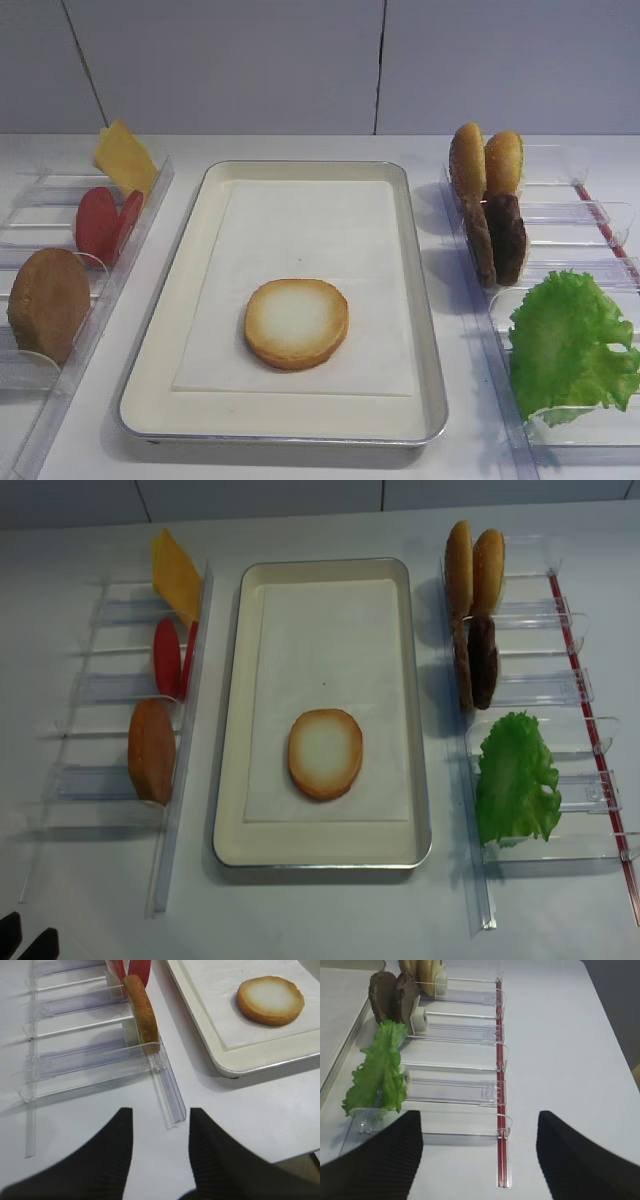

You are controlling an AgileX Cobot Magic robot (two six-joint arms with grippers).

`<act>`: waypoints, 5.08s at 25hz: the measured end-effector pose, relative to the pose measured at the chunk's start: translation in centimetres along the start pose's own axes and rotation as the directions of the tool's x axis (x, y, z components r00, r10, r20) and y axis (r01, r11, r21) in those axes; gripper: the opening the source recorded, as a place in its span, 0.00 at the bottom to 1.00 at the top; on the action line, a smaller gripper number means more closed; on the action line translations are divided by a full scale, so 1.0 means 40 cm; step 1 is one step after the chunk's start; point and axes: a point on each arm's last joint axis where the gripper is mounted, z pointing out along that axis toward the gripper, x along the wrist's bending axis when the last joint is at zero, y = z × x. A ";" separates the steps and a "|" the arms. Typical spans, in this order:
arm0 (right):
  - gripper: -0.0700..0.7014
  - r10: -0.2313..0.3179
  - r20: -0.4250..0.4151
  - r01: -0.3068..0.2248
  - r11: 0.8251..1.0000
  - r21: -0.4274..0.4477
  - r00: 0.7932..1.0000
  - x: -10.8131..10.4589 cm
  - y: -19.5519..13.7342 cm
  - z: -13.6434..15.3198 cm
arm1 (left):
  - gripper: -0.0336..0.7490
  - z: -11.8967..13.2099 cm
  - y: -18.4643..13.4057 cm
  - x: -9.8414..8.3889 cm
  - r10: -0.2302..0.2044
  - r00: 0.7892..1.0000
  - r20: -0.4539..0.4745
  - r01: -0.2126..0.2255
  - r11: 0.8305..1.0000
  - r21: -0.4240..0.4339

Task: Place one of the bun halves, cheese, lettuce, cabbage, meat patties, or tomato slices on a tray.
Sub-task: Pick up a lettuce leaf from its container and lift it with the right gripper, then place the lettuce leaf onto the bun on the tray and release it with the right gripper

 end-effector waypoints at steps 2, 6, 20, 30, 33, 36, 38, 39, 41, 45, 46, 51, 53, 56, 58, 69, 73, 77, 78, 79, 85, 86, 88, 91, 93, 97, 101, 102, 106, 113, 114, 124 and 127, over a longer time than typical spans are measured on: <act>0.73 0.002 -0.005 -0.002 1.000 -0.001 1.000 0.001 0.000 0.000 | 0.36 0.000 0.000 0.000 0.000 1.000 0.000 0.000 1.000 0.000; 0.73 0.014 -0.031 -0.015 1.000 -0.004 0.999 0.007 0.001 0.000 | 0.36 0.000 0.000 0.000 0.000 1.000 0.000 0.000 1.000 0.000; 0.73 0.225 -0.207 -0.189 0.966 0.179 0.952 0.036 0.130 0.028 | 0.36 0.000 0.000 0.000 0.000 1.000 0.000 0.000 1.000 0.000; 0.71 0.410 -0.254 -0.234 0.822 0.520 0.876 0.044 0.218 0.190 | 0.36 0.000 0.000 0.000 0.000 1.000 0.000 0.000 1.000 0.000; 0.71 0.436 -0.240 -0.245 0.794 0.557 0.868 0.041 0.226 0.227 | 0.36 0.000 0.000 0.000 0.000 1.000 0.000 0.000 1.000 0.000; 0.71 0.443 -0.234 -0.251 0.788 0.562 0.865 0.043 0.231 0.245 | 0.36 0.000 0.000 0.000 0.000 1.000 0.000 0.000 1.000 0.000; 0.71 0.445 -0.240 -0.253 0.791 0.558 0.863 0.055 0.234 0.246 | 0.36 0.000 0.000 0.000 0.000 1.000 0.000 0.000 1.000 0.000; 0.71 0.445 -0.242 -0.252 0.791 0.557 0.862 0.062 0.234 0.246 | 0.36 0.000 0.000 0.000 0.000 1.000 0.000 0.000 1.000 0.000; 0.71 0.427 -0.239 -0.227 0.786 0.576 0.872 0.083 0.229 0.248 | 0.36 0.000 0.000 0.000 0.000 1.000 0.000 0.000 1.000 0.000; 0.71 0.381 -0.196 -0.199 0.778 0.596 0.904 0.123 0.218 0.268 | 0.36 0.000 0.000 0.000 0.000 1.000 0.000 0.000 1.000 0.000; 0.70 0.375 -0.192 -0.192 0.774 0.603 0.907 0.138 0.216 0.276 | 0.36 0.000 0.000 0.000 0.000 1.000 0.000 0.000 1.000 0.000; 0.70 0.321 -0.123 -0.182 0.768 0.614 0.939 0.181 0.200 0.316 | 0.36 0.000 0.000 0.000 0.000 1.000 0.000 0.000 1.000 0.000; 0.69 0.313 -0.098 -0.189 0.764 0.617 0.945 0.185 0.196 0.328 | 0.36 0.000 0.000 0.000 0.000 1.000 0.000 0.000 1.000 0.000; 0.67 0.315 -0.099 -0.196 0.774 0.602 0.944 0.189 0.200 0.337 | 0.36 0.000 0.000 0.000 0.000 1.000 0.000 0.000 1.000 0.000; 0.66 0.317 -0.098 -0.198 0.776 0.599 0.943 0.192 0.200 0.344 | 0.36 0.000 0.000 0.000 0.000 1.000 0.000 0.000 1.000 0.000; 0.64 0.288 -0.055 -0.194 0.763 0.616 0.956 0.202 0.189 0.384 | 0.36 0.000 0.000 0.000 0.000 1.000 0.000 0.000 1.000 0.000; 0.64 0.287 -0.043 -0.202 0.766 0.610 0.957 0.199 0.189 0.386 | 0.36 0.000 0.000 0.000 0.000 1.000 0.000 0.000 1.000 0.000; 0.64 0.287 -0.041 -0.204 0.766 0.610 0.957 0.200 0.190 0.387 | 0.36 0.000 0.000 0.000 0.000 1.000 0.000 0.000 1.000 0.000; 0.64 0.287 -0.041 -0.204 0.766 0.610 0.957 0.200 0.190 0.387 | 0.36 0.000 0.000 0.000 0.000 1.000 0.000 0.000 1.000 0.000; 0.64 0.286 -0.040 -0.204 0.767 0.609 0.957 0.199 0.190 0.387 | 0.36 0.000 0.000 0.000 0.000 1.000 0.000 0.000 1.000 0.000; 0.64 0.284 -0.040 -0.202 0.768 0.608 0.958 0.199 0.190 0.387 | 0.36 0.000 0.000 0.000 0.000 1.000 0.000 0.000 1.000 0.000; 0.62 0.283 -0.040 -0.202 0.768 0.607 0.958 0.199 0.190 0.387 | 0.36 0.000 0.000 0.000 0.000 1.000 0.000 0.000 1.000 0.000; 0.56 0.280 -0.040 -0.200 0.770 0.606 0.959 0.198 0.190 0.387 | 0.36 0.000 0.000 0.000 0.000 1.000 0.000 0.000 1.000 0.000; 0.42 0.262 -0.039 -0.187 0.780 0.597 0.964 0.195 0.191 0.389 | 0.36 0.000 0.000 0.000 0.000 1.000 0.000 0.000 1.000 0.000; 0.34 0.248 -0.039 -0.178 0.787 0.591 0.968 0.193 0.192 0.390 | 0.36 0.000 0.000 0.000 0.000 1.000 0.000 0.000 1.000 0.000; 0.19 0.240 -0.030 -0.175 0.785 0.594 0.970 0.191 0.191 0.390 | 0.36 0.000 0.000 0.000 0.000 1.000 0.000 0.000 1.000 0.000; 0.16 0.234 -0.023 -0.173 0.779 0.602 0.972 0.189 0.193 0.385 | 0.36 0.000 0.000 0.000 0.000 1.000 0.000 0.000 1.000 0.000; 0.16 0.234 -0.024 -0.173 0.781 0.600 0.972 0.188 0.202 0.379 | 0.36 0.000 0.000 0.000 0.000 1.000 0.000 0.000 1.000 0.000; 0.15 0.254 -0.080 -0.169 0.815 0.555 0.964 0.189 0.278 0.333 | 0.36 0.000 0.000 0.000 0.000 1.000 0.000 0.000 1.000 0.000; 0.15 0.324 -0.301 -0.115 0.829 0.548 0.897 0.245 0.361 0.296 | 0.36 0.000 0.000 0.000 0.000 1.000 0.000 0.000 1.000 0.000; 0.15 0.327 -0.338 -0.097 0.829 0.550 0.882 0.259 0.363 0.305 | 0.36 0.000 0.000 0.000 0.000 1.000 0.000 0.000 1.000 0.000; 0.15 0.420 -0.578 -0.024 0.823 0.568 0.699 0.401 0.353 0.450 | 0.36 0.000 0.000 0.000 0.000 1.000 0.000 0.000 1.000 0.000; 0.15 0.446 -0.615 -0.022 0.820 0.572 0.650 0.435 0.339 0.501 | 0.36 0.000 0.000 0.000 0.000 1.000 0.000 0.000 1.000 0.000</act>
